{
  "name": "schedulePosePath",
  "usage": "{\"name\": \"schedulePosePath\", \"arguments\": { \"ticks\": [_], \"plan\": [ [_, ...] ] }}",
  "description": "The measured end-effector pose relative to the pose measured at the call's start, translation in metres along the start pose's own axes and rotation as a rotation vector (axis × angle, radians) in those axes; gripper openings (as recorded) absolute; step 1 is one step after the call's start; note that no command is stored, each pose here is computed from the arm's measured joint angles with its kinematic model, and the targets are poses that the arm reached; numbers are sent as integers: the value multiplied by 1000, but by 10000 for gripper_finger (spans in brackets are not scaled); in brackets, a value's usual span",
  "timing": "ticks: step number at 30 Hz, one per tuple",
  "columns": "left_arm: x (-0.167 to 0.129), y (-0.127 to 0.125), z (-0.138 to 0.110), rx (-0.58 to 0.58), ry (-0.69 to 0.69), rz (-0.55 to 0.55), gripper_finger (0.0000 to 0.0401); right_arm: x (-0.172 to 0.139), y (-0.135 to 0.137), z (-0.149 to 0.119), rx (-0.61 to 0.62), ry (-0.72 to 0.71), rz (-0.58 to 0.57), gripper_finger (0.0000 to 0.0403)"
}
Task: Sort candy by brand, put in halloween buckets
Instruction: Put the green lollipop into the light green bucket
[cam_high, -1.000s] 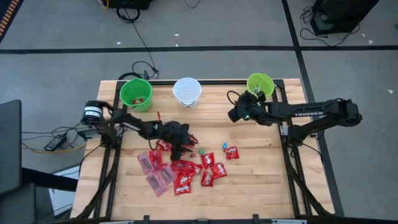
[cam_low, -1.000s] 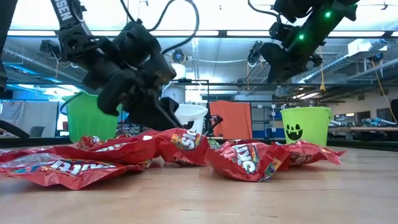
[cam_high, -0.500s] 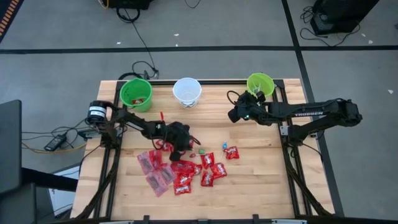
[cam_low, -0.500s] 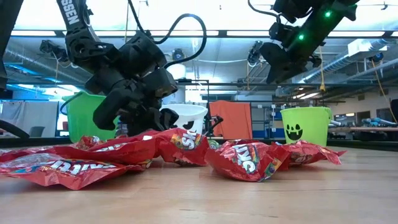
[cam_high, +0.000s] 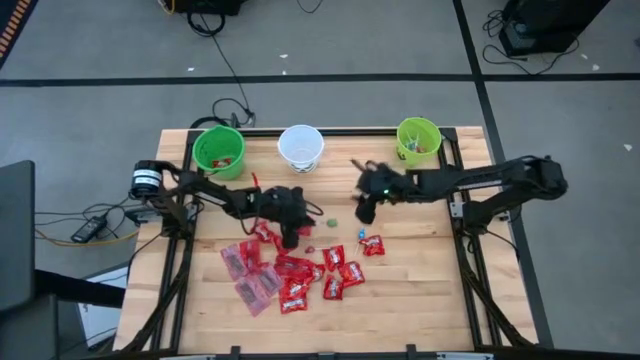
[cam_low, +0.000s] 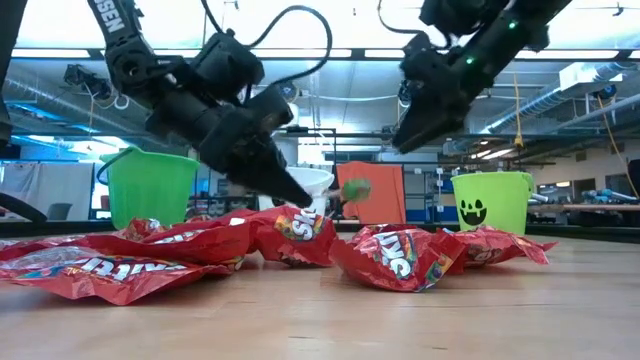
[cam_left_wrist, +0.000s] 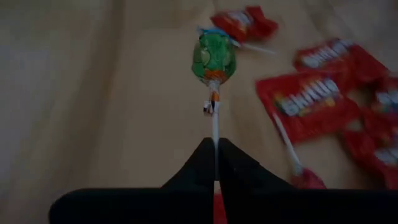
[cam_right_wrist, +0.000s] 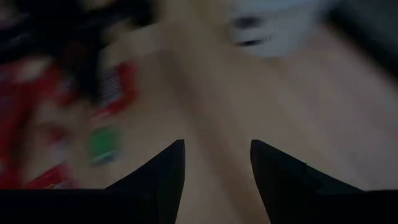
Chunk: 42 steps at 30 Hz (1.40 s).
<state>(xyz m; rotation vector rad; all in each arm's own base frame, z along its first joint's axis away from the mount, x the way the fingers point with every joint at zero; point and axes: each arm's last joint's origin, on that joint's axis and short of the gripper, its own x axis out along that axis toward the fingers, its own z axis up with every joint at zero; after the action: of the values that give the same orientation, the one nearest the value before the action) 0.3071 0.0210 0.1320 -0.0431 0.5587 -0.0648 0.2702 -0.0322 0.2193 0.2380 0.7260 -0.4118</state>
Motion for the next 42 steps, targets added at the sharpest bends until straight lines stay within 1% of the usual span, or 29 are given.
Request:
{"name": "schedulePosePath", "arguments": {
  "ticks": [2, 4, 6, 8, 14, 18, 22, 24, 27, 34, 36, 38, 40, 42],
  "plan": [
    [-4, 0, 5, -3, -15, 31, 12, 13, 9, -1, -56, 3, 118, 194],
    [-8, 0, 9, -12, -30, 56, 12, 25, 17, -2, -105, 0, 207, 195],
    [-12, 1, 10, -20, -42, 79, 12, 35, 22, -3, -133, -12, 274, 198],
    [-16, 0, 10, -21, -47, 95, 12, 44, 25, -4, -146, -19, 315, 204],
    [-18, 1, 9, -24, -57, 102, 12, 60, 26, -5, -140, -50, 323, 237],
    [-18, 1, 9, -24, -56, 102, 13, 65, 27, -6, -139, -62, 326, 262],
    [-18, 1, 10, -24, -59, 102, 13, 68, 26, -7, -137, -50, 322, 270],
    [-18, 1, 10, -24, -60, 102, 13, 68, 26, -6, -136, -58, 321, 261],
    [-18, 1, 10, -23, -65, 97, 14, 68, 25, -6, -130, -56, 316, 230],
    [-18, 1, 10, -25, -66, 97, 15, 69, 19, -4, -79, -54, 322, 118],
    [-18, 1, 10, -32, -64, 96, 17, 70, 17, -3, -66, -48, 339, 113],
    [-18, 1, 10, -76, -66, 95, 24, 70, 15, -3, -53, -46, 344, 113],
    [-18, 1, 10, -91, -65, 95, 39, 70, 13, -2, -36, -44, 341, 113],
    [-18, 1, 10, -96, -65, 95, 63, 71, 10, -2, -13, -35, 333, 113]
  ]
}}
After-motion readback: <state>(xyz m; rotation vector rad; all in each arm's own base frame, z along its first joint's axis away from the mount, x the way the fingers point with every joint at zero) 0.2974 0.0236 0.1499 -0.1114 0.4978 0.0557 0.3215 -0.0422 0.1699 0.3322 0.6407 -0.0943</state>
